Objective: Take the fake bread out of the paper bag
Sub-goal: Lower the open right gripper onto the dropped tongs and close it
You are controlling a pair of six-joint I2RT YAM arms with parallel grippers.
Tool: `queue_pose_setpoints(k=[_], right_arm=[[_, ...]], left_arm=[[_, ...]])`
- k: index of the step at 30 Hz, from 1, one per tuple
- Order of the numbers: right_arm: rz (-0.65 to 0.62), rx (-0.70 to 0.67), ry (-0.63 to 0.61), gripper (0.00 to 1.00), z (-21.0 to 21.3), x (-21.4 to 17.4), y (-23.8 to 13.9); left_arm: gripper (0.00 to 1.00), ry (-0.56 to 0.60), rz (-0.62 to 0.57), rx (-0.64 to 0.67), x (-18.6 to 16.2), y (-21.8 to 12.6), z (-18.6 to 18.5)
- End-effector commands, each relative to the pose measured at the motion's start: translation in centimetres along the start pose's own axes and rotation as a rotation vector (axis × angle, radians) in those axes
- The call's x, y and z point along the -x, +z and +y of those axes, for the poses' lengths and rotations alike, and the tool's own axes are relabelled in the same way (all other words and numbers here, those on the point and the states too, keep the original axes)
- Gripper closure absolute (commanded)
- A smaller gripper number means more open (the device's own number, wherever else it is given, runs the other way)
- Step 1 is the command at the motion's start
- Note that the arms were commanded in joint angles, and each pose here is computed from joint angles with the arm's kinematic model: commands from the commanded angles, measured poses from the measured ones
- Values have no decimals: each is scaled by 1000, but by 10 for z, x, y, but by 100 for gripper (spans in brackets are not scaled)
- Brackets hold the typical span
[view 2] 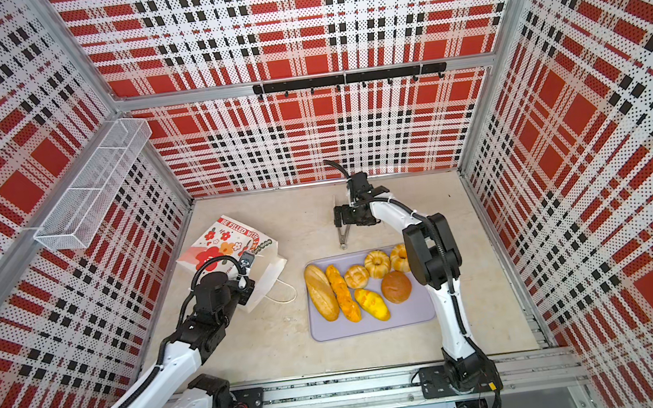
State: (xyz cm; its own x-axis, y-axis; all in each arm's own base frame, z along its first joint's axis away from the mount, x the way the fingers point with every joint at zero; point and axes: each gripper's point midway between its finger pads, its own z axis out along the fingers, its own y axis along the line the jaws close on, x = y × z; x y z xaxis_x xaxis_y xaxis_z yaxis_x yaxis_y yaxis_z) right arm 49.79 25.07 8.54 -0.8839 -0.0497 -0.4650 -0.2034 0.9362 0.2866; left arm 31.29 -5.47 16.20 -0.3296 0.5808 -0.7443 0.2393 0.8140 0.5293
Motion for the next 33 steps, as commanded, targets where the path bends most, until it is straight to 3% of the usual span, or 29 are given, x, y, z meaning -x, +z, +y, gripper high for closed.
queue_pose_setpoints(k=[1, 9, 24, 31, 33], right_arm=[[-67, -100, -28, 1, 1, 16, 2], [-74, -225, -39, 5, -4, 8, 20], [-5, -205, -46, 21, 0, -3, 62], [18, -181, -65, 57, 3, -9, 67], [4, -164, -67, 62, 5, -9, 57]], left_arm=[[100, -1, -11, 11, 0, 0, 0], [100, -2, -7, 2, -2, 1, -3], [100, -4, 1, -7, -3, 3, -5], [100, -3, 3, -6, -5, 3, -5], [100, -4, 3, -3, -4, 2, -4]])
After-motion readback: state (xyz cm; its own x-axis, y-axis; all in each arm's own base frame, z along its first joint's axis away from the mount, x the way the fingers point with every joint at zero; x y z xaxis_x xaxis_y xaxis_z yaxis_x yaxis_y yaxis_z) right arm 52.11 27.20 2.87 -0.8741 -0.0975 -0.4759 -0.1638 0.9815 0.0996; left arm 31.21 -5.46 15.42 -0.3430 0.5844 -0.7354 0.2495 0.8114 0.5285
